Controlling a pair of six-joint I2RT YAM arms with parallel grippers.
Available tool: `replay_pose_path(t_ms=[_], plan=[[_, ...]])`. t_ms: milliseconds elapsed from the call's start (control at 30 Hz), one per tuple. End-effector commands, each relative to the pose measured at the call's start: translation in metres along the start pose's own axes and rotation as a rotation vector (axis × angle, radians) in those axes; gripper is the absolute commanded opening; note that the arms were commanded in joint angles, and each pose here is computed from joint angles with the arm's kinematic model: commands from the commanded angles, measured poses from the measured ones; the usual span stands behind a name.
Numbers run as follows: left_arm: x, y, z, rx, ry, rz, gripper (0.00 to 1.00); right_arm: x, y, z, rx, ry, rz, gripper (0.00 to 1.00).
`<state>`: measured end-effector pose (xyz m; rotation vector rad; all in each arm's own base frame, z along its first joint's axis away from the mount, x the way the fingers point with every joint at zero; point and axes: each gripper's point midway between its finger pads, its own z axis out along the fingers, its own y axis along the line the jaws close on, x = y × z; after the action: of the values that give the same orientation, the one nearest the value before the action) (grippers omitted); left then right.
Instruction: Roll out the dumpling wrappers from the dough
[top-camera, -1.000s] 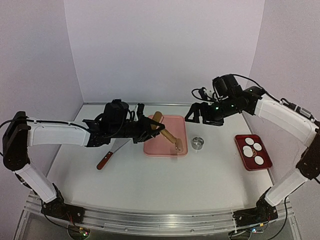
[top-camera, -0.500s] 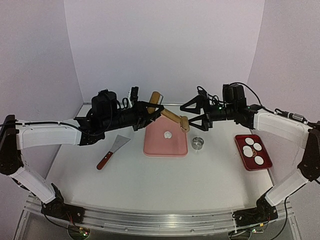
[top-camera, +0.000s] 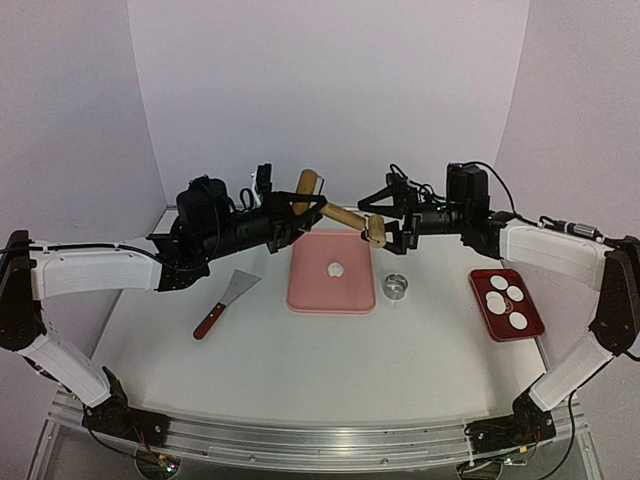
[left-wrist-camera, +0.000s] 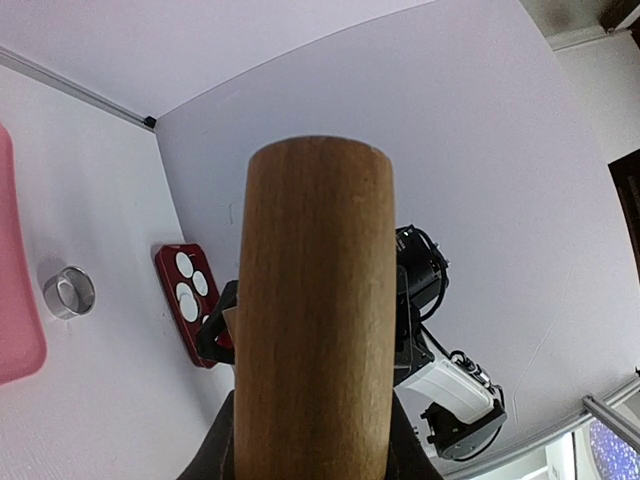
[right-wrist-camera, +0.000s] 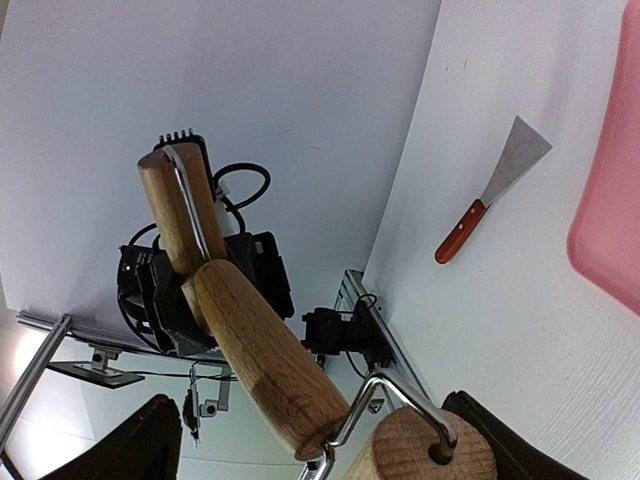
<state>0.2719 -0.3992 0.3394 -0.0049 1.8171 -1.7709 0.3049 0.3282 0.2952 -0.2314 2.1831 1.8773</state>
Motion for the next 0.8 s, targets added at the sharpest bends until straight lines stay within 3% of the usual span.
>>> replay_pose_path(t_ms=[0,300,767], plan=[[-0.030,-0.033,-0.013,0.031,-0.125,0.000,0.00,-0.003,0.039,-0.001,-0.099,0.040,-0.084,0.87],[-0.026,-0.016,-0.006,-0.034,-0.102,-0.045,0.00,-0.009,0.035,0.001,-0.087,0.019,-0.075,0.74],[-0.019,-0.005,0.005,-0.045,-0.067,-0.081,0.00,-0.018,0.034,0.008,-0.087,0.019,-0.071,0.64]])
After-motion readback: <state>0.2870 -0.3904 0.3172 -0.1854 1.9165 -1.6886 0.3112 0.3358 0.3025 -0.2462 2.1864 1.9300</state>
